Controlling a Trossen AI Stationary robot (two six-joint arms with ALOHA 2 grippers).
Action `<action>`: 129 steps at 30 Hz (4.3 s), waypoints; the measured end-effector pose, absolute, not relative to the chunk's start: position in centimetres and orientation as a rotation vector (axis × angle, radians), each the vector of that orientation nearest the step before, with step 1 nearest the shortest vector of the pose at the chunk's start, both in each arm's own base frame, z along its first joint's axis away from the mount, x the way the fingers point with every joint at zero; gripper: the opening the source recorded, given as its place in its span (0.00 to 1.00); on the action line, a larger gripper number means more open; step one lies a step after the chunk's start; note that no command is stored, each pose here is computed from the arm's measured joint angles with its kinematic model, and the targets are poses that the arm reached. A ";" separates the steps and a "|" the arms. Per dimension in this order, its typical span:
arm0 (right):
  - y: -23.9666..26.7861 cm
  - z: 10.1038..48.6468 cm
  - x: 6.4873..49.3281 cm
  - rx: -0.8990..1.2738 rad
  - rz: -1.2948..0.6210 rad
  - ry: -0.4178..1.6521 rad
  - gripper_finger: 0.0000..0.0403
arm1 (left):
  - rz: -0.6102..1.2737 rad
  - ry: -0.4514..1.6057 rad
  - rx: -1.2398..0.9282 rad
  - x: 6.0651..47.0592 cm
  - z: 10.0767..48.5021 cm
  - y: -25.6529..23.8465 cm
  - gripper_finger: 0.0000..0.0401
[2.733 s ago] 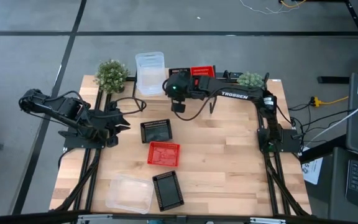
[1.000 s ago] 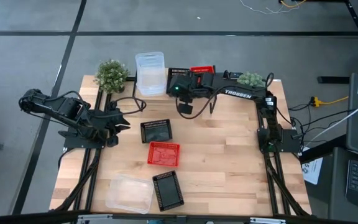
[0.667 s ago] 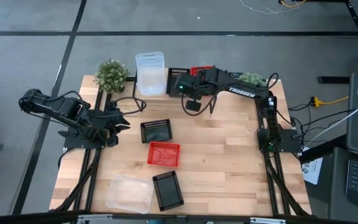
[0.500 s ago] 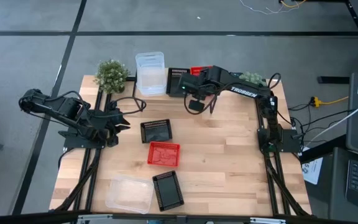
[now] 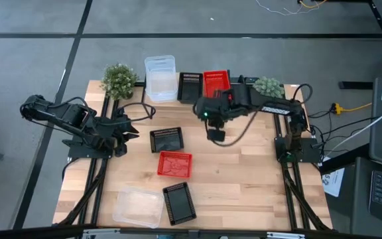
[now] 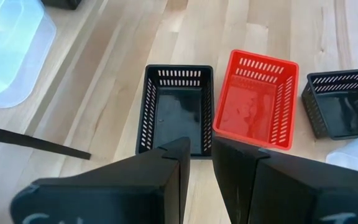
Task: Stack baskets on shelf by color
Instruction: Adjust the transparent bin on the table, then stack the top black bin on top of the black bin on the shelf
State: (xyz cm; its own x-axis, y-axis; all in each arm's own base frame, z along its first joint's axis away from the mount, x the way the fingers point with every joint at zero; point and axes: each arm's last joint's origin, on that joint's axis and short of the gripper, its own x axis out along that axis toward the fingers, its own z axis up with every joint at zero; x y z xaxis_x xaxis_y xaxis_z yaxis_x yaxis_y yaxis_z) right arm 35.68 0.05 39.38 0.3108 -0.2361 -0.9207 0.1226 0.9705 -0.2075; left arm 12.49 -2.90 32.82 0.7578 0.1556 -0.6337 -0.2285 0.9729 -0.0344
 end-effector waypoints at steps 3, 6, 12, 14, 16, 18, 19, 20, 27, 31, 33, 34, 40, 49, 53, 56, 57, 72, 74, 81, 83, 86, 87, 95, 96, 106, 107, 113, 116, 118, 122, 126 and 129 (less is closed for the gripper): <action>1.8 40.1 34.8 -0.109 -0.127 1.216 0.22 | 0.206 0.690 -0.113 12.6 32.6 -3.0 0.15; 3.4 40.4 33.2 -0.105 -0.080 1.220 0.22 | 0.195 0.694 -0.139 12.5 32.4 -3.1 0.15; 6.2 38.6 28.8 -0.024 -0.123 1.292 0.22 | 0.092 0.653 -0.157 13.0 32.1 -4.5 0.15; 7.2 37.6 27.2 0.010 -0.131 1.289 0.22 | 0.040 0.657 -0.167 13.0 31.8 -5.0 0.15; 8.1 36.5 25.8 0.039 -0.129 1.271 0.22 | -0.009 0.647 -0.206 13.1 31.8 -5.5 0.15; 8.9 35.4 24.5 0.064 -0.113 1.240 0.22 | -0.033 0.650 -0.258 13.3 31.6 -6.0 0.15; 9.3 34.9 24.0 0.069 -0.097 1.221 0.22 | -0.037 0.648 -0.279 13.4 31.4 -6.2 0.15; 9.7 34.2 23.6 0.080 -0.086 1.204 0.22 | -0.044 0.644 -0.290 13.8 31.3 -6.5 0.15; 11.4 29.3 22.9 0.094 0.020 1.079 0.22 | -0.073 0.695 -0.215 17.0 28.8 -9.0 0.15; 12.0 26.6 22.7 0.092 0.049 1.072 0.22 | -0.056 0.747 -0.194 19.2 27.0 -10.2 0.15; 12.1 25.4 22.6 0.097 0.063 1.079 0.22 | -0.044 0.771 -0.185 20.2 26.0 -10.8 0.15; 12.2 24.9 22.5 0.098 0.072 1.083 0.22 | -0.036 0.795 -0.173 20.6 25.4 -11.0 0.15; 12.2 23.4 22.3 0.124 0.069 1.087 0.22 | -0.017 0.963 -0.175 21.6 22.6 -11.8 0.15; 12.3 23.4 22.3 0.120 0.073 1.080 0.22 | -0.102 1.105 -0.335 21.2 22.1 -13.2 0.15; 12.3 23.4 22.3 0.121 0.072 1.080 0.22 | -0.137 1.099 -0.342 20.8 22.6 -14.1 0.13; 12.3 23.4 22.3 0.121 0.072 1.079 0.22 | -0.151 1.089 -0.364 20.6 22.8 -14.7 0.12; 12.2 23.4 22.3 0.121 0.073 1.080 0.22 | -0.150 1.091 -0.377 20.5 22.7 -15.0 0.11; 12.1 23.5 22.4 0.094 0.030 1.056 0.22 | -0.127 1.299 -0.415 20.3 17.6 -19.6 0.00; 12.1 23.5 22.4 0.090 0.025 1.053 0.22 | -0.081 1.317 -0.400 21.0 16.2 -19.6 0.00; 12.1 23.4 22.4 0.086 0.026 1.056 0.22 | 0.061 1.218 -0.305 23.8 15.6 -18.6 0.00; 12.1 23.4 22.4 0.086 0.025 1.057 0.22 | 0.107 1.188 -0.260 24.2 15.8 -18.0 0.00; 12.1 23.4 22.4 0.087 0.024 1.058 0.22 | 0.209 1.177 -0.168 24.3 16.2 -17.1 0.00; 12.1 23.4 22.4 0.088 0.024 1.059 0.22 | 0.254 1.188 -0.128 24.2 16.3 -16.7 0.00; 12.1 23.4 22.4 0.093 0.021 1.058 0.22 | 0.498 1.327 0.159 22.3 16.5 -13.7 0.00; 12.1 23.4 22.4 0.092 0.020 1.058 0.22 | 0.520 1.315 0.204 22.2 16.7 -13.5 0.00; 12.1 23.5 22.5 0.092 0.024 1.040 0.22 | 0.619 1.235 0.347 22.3 19.6 -12.9 0.00; 12.1 23.6 22.6 0.086 0.012 1.026 0.22 | 0.607 1.220 0.341 22.1 20.6 -13.3 0.00; 11.2 24.4 24.0 -0.008 -0.146 0.821 0.22 | 0.452 1.112 0.282 19.0 25.6 -14.5 0.00; 10.4 25.0 25.2 0.020 -0.153 0.738 0.22 | 0.396 1.032 0.190 16.4 27.1 -13.8 0.00; 9.6 25.2 26.1 0.022 -0.148 0.695 0.22 | 0.370 0.975 0.131 15.0 27.6 -13.1 0.00; 8.1 25.0 28.5 -0.022 -0.106 0.639 0.22 | 0.358 0.856 0.075 13.4 27.4 -11.4 0.00; 6.8 24.7 32.2 -0.060 -0.073 0.642 0.22 | 0.371 0.754 0.043 12.4 26.7 -10.2 0.00; 5.9 24.3 35.8 -0.123 -0.090 0.665 0.22 | 0.385 0.709 0.040 12.0 26.5 -9.7 0.00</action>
State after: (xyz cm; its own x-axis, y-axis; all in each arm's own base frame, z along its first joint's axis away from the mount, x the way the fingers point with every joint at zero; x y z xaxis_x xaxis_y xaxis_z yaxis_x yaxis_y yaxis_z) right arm 35.79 5.89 24.33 0.7832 -0.1227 -0.6096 0.0442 0.9888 -0.1423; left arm 12.02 -9.66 26.53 0.6917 0.3579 -0.6273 -0.3312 0.9290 0.1649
